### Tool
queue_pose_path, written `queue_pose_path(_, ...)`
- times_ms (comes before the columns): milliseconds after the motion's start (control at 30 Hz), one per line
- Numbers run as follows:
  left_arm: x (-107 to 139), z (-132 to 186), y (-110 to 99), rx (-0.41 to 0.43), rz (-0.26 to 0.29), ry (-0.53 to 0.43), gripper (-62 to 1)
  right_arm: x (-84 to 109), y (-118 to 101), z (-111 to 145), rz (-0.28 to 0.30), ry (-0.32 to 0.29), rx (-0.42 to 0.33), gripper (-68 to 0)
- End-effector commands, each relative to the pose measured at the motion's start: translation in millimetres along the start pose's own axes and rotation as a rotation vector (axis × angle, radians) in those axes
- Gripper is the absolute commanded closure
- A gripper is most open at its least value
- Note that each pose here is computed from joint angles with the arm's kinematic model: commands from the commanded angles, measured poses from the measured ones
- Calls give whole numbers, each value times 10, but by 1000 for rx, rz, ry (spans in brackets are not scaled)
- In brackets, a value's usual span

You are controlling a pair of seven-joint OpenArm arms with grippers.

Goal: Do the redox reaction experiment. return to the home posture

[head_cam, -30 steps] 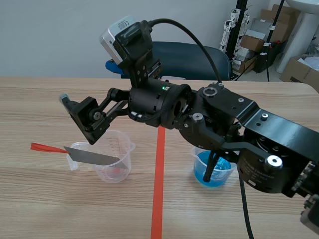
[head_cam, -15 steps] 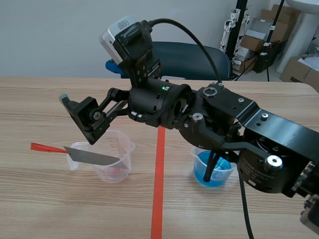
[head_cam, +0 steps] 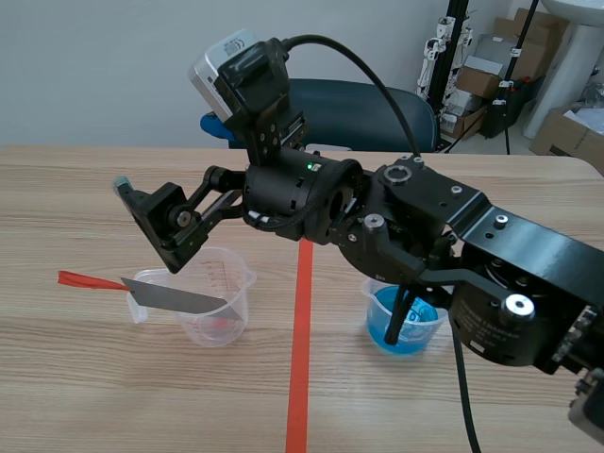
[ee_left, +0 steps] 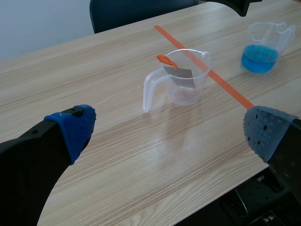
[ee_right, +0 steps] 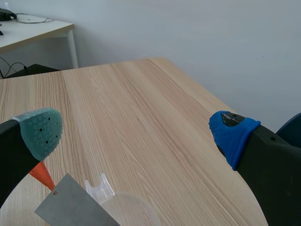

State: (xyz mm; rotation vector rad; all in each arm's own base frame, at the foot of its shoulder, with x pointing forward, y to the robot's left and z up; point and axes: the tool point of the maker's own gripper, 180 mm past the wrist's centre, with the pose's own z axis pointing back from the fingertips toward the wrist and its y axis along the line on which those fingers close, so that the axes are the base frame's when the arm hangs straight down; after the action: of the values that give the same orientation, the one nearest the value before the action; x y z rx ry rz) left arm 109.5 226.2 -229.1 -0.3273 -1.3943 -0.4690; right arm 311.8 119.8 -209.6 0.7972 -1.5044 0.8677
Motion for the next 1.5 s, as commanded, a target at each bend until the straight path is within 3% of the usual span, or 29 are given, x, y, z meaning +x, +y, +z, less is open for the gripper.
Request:
queue_pose_path(0, 72, -17, 4, 3, 0, -29, -623, 114, -22, -12, 9, -38, -1, -679)
queue_pose_path(300, 89, -17, 5, 4, 1, -38, -623, 64, -78, 57, 28, -7, -14, -679)
queue_pose_path(533, 144, -30, -16, 21, 10, -62, -623, 176, -60, 200, 55, -21, -38, -679)
queue_pose_path(700, 333, -137, -144, 20, 16, -121, -623, 210, -37, 314, 79, -9, -61, -679)
queue_pose_path(833, 452, -297, -300, 5, 8, -112, -623, 198, 1, 442, 84, 2, -66, -679)
queue_pose_path(1067, 809, -527, -596, -47, -60, -159, -623, 199, 2, 698, 98, 26, -87, -679)
queue_pose_path(1367, 969, -806, -638, -84, -151, -147, -623, 258, -62, 1085, 148, 42, -119, -679)
queue_pose_path(1467, 1065, -854, -761, -146, -162, -172, -623, 241, -118, 1220, 158, 59, -138, -679)
